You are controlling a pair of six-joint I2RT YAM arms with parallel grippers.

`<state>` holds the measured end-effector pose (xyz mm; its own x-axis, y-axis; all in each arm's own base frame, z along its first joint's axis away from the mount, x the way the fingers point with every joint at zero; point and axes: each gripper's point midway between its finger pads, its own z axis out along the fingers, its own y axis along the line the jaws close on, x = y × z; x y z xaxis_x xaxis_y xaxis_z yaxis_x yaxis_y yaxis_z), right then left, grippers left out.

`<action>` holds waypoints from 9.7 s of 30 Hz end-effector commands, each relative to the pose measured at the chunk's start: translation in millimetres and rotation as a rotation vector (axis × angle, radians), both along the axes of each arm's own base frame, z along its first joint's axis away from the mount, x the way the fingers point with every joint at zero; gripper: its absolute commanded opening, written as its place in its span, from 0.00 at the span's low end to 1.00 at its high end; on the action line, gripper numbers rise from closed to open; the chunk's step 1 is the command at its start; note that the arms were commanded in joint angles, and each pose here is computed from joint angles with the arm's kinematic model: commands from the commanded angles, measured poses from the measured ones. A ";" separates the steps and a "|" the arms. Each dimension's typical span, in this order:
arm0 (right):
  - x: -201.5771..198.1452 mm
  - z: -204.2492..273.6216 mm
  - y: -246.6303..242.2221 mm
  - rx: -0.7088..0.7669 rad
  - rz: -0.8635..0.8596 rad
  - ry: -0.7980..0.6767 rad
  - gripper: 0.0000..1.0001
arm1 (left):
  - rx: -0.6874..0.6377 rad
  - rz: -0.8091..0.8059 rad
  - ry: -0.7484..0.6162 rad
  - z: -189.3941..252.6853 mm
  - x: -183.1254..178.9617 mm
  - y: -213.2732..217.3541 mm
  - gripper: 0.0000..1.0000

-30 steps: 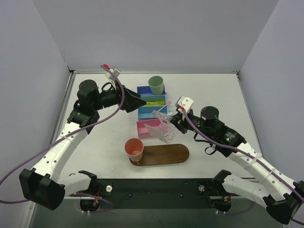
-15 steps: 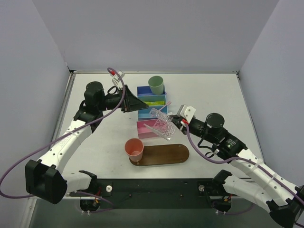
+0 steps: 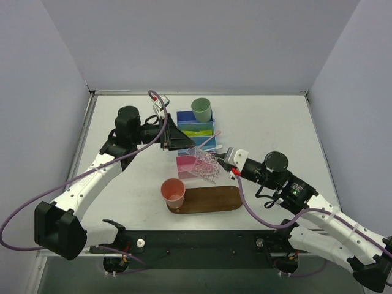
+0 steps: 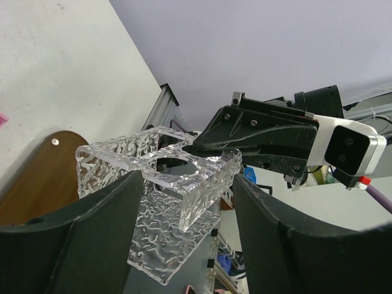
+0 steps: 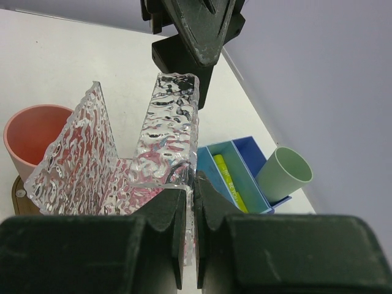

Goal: Prepare toiletry sets of a toothbrush and toothpaste on the tray

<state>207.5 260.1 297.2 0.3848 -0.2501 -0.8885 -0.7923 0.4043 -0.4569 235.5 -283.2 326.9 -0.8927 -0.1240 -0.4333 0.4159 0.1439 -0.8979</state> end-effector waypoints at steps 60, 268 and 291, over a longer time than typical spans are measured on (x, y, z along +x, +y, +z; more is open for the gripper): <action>-14.1 34.4 5.8 0.076 0.063 -0.121 0.00 | -0.125 -0.109 -0.062 39.2 -46.1 -11.7 0.44; -59.1 -189.0 22.2 -0.317 -1.179 1.168 0.00 | 0.838 0.881 -0.809 -18.4 95.8 134.9 0.85; -64.1 -195.4 21.0 -0.359 -1.182 1.183 0.09 | 0.837 0.876 -0.810 -19.5 96.0 133.2 0.85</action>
